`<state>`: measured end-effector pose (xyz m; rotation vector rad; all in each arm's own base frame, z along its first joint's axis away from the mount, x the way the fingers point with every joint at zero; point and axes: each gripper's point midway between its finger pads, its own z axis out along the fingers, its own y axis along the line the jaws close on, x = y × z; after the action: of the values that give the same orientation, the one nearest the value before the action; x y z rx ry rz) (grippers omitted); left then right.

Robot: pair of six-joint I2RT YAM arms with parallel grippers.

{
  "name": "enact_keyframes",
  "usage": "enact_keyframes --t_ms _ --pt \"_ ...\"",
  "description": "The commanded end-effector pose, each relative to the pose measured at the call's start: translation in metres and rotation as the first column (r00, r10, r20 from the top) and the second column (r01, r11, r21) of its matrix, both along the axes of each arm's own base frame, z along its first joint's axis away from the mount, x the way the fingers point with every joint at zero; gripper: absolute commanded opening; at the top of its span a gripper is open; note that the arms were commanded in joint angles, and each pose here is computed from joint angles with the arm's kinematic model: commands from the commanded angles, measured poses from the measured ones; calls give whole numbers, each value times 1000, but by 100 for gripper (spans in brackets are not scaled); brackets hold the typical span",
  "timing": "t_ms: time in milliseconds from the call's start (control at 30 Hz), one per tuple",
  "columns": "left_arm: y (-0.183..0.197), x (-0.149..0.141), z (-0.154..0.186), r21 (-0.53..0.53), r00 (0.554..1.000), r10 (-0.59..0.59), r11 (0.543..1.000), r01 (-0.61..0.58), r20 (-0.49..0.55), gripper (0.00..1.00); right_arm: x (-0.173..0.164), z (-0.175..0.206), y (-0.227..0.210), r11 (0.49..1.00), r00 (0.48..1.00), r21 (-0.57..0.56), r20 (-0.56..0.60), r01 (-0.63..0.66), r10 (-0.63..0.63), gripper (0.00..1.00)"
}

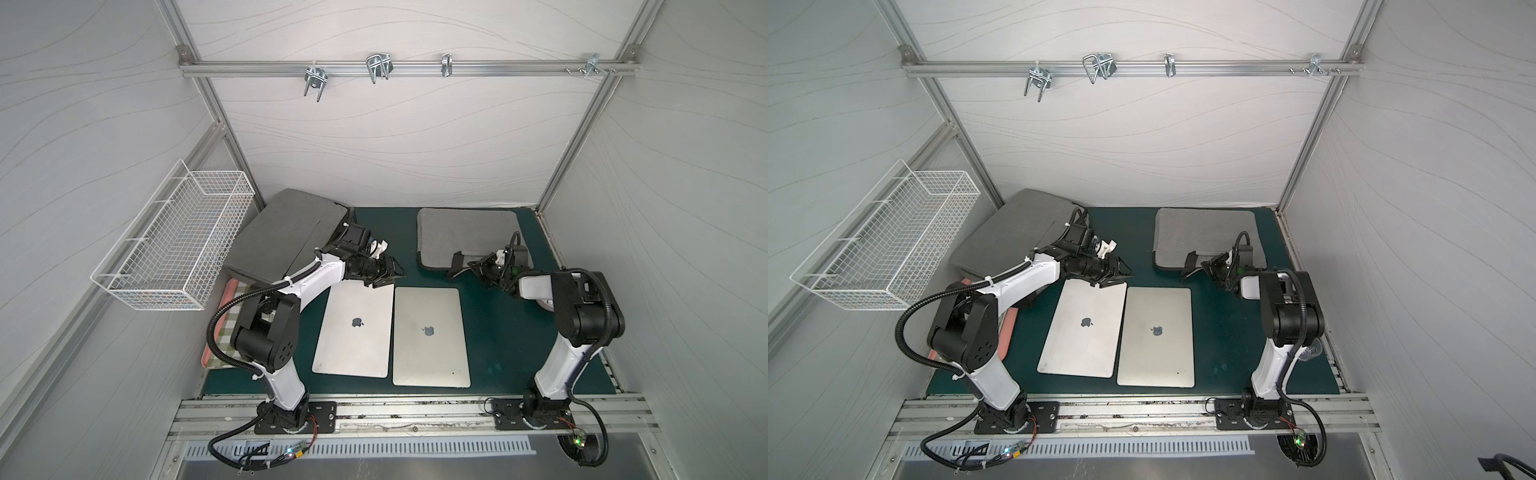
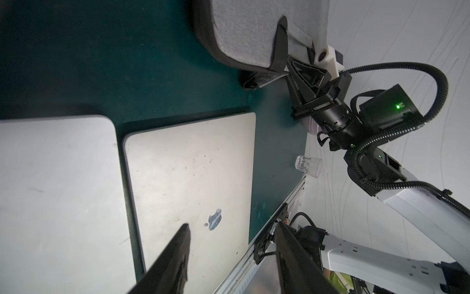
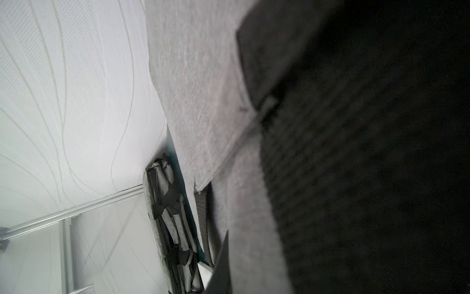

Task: Open the zippered laptop bag and take out the laptop
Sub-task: Pick up the zippered laptop bag from the center of the board.

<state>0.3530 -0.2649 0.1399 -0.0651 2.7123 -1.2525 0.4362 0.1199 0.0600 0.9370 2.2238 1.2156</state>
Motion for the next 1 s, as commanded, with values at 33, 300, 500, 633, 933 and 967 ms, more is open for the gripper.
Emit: enact_keyframes --t_ms 33,300,500,633,933,967 --pt "-4 32 3 79 996 32 996 -39 87 54 -6 44 13 996 993 28 82 -82 80 0" --pt "-45 50 -19 58 989 149 987 -150 19 55 -37 68 39 989 988 55 84 -136 131 0" --pt "-55 57 -26 36 968 249 968 -248 -21 55 -57 72 57 984 985 72 73 -163 158 0" --pt "-54 51 -43 32 957 279 960 -277 -82 55 -64 75 59 983 987 94 61 -155 150 0" --pt "-38 35 -59 101 943 311 949 -300 -115 55 -69 78 58 985 990 109 57 -137 131 0" --pt "-36 35 -61 104 938 326 943 -315 -116 55 -69 79 60 983 988 110 61 -145 139 0"
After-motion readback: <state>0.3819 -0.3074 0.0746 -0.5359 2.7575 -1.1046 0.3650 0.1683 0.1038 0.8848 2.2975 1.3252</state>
